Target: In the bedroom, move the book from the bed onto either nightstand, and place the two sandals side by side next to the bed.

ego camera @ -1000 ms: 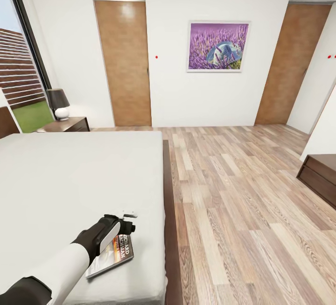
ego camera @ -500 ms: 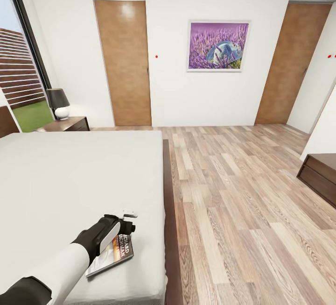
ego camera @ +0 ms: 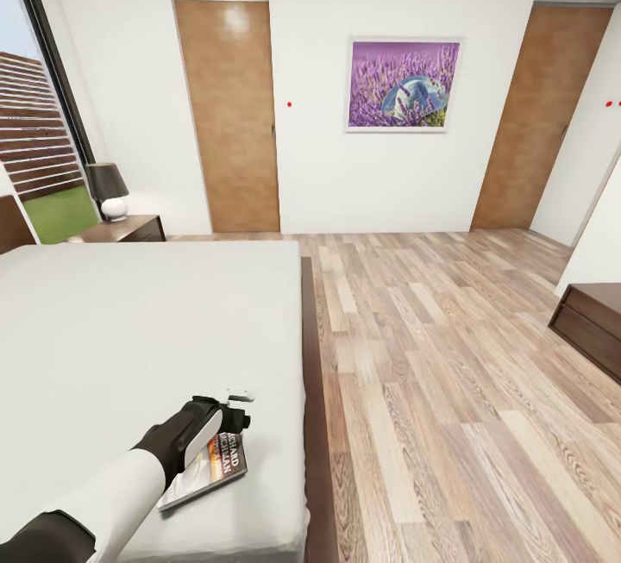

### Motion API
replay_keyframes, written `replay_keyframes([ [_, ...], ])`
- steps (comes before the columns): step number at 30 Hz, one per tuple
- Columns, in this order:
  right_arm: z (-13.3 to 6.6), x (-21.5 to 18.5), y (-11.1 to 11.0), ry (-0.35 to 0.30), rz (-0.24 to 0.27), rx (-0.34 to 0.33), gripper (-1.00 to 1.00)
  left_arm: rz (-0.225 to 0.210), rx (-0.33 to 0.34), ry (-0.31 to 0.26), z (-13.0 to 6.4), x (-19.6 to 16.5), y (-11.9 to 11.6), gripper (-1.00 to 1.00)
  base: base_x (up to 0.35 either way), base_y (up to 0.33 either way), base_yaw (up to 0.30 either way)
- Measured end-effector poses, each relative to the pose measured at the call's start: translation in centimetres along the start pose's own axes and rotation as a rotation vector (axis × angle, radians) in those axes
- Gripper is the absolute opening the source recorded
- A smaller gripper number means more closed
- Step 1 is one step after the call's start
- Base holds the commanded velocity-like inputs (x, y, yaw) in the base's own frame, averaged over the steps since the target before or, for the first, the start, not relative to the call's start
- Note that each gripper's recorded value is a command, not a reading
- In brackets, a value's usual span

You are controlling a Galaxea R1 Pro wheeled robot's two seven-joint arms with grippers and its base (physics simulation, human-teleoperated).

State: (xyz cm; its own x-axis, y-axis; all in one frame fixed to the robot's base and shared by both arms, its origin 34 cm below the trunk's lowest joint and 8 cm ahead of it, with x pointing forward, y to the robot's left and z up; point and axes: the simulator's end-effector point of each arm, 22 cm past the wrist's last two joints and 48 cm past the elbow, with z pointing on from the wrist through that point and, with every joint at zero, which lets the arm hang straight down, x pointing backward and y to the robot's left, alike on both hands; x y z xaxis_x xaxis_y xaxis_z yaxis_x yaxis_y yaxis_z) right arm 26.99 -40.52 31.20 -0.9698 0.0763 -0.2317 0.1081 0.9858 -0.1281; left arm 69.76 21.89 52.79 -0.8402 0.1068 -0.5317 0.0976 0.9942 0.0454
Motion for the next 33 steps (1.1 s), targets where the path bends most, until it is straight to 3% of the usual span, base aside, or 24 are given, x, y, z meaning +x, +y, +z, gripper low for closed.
replay_keyframes([
  [4,0.8,0.3,0.1,0.000,0.000,0.000,1.00,0.000,0.000,0.000,0.6,0.6,-0.1,1.00,0.000,0.000,0.000],
  [27,0.8,0.1,0.1,-0.005,0.001,0.000,1.00,-0.001,-0.001,-0.003,0.6,0.5,0.0,1.00,0.000,0.000,0.000],
  [33,2.0,0.2,0.3,-0.014,0.001,-0.001,1.00,-0.001,-0.001,-0.004,1.5,1.3,-0.1,1.00,0.000,0.000,0.000],
])
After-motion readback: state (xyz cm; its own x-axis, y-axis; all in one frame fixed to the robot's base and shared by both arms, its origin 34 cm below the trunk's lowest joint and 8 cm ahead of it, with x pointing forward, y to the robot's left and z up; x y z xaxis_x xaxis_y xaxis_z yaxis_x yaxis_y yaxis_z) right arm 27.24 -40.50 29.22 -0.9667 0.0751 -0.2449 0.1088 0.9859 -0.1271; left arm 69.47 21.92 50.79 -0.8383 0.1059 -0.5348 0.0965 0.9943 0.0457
